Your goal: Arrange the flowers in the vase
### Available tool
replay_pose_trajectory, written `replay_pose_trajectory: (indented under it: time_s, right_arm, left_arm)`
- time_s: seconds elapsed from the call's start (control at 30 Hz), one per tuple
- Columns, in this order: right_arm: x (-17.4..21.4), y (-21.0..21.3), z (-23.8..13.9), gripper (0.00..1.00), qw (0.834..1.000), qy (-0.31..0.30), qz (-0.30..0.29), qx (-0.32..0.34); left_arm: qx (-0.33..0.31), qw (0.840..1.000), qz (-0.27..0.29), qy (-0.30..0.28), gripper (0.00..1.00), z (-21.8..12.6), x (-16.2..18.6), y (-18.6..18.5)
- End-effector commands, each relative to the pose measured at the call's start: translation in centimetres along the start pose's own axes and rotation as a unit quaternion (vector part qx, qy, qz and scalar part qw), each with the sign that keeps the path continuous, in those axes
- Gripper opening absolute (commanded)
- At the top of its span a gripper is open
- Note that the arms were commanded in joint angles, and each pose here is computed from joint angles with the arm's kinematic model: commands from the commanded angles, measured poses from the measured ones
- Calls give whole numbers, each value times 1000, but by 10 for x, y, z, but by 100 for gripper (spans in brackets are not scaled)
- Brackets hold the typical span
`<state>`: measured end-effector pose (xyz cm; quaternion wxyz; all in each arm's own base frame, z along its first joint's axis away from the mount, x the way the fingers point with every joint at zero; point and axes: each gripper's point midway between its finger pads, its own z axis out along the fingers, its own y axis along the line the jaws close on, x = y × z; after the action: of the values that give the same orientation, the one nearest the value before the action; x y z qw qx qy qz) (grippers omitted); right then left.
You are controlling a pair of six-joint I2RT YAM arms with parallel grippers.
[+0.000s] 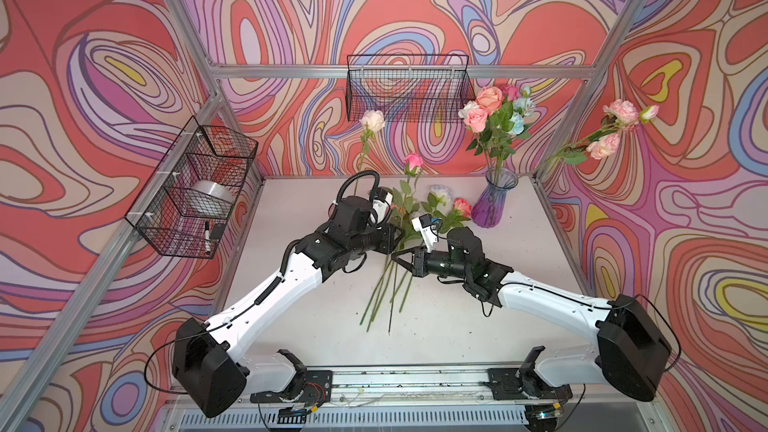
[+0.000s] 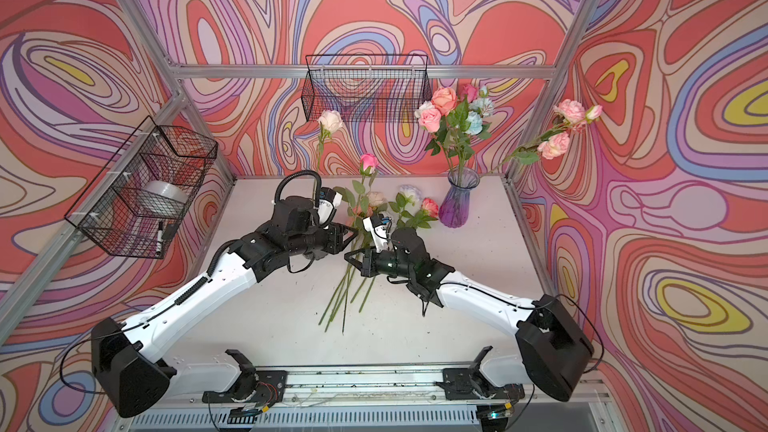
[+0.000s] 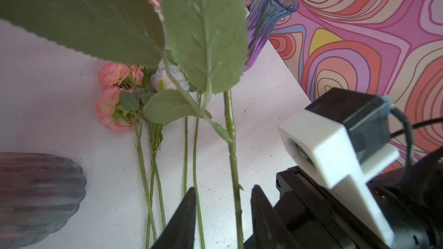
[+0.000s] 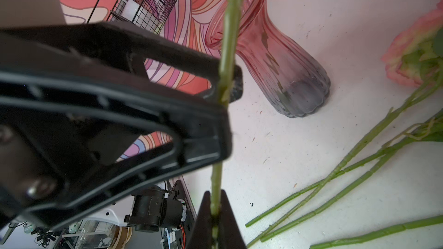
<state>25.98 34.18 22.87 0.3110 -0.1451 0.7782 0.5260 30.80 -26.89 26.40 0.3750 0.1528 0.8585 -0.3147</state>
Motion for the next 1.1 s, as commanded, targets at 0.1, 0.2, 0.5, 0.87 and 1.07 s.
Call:
replay_pose_trajectory:
  time_s: [0.1,0.2,0.5,0.87,1.07]
  right_arm:
    - [-8,10,2,2,1000,-8,-8,-13]
    - [-6,9,3,2,1000,-6,-8,-12]
    - [-12,6,-5,36,1000,-30,-3,7]
    - [-8,-13,-43,42,993,-58,-38,93]
    - [-9,-22,-49,42,989,-67,-46,121]
  left_arm:
    - [8,1000,-3,12,20,11,7,2]
    - [22,1000,-3,8,13,12,7,-2]
    - [4,1000,10,-26,0,-4,-13,-3]
    - [-124,954,127,-241,0,-128,-128,-11]
    - [-207,877,166,-401,0,-215,-184,-14]
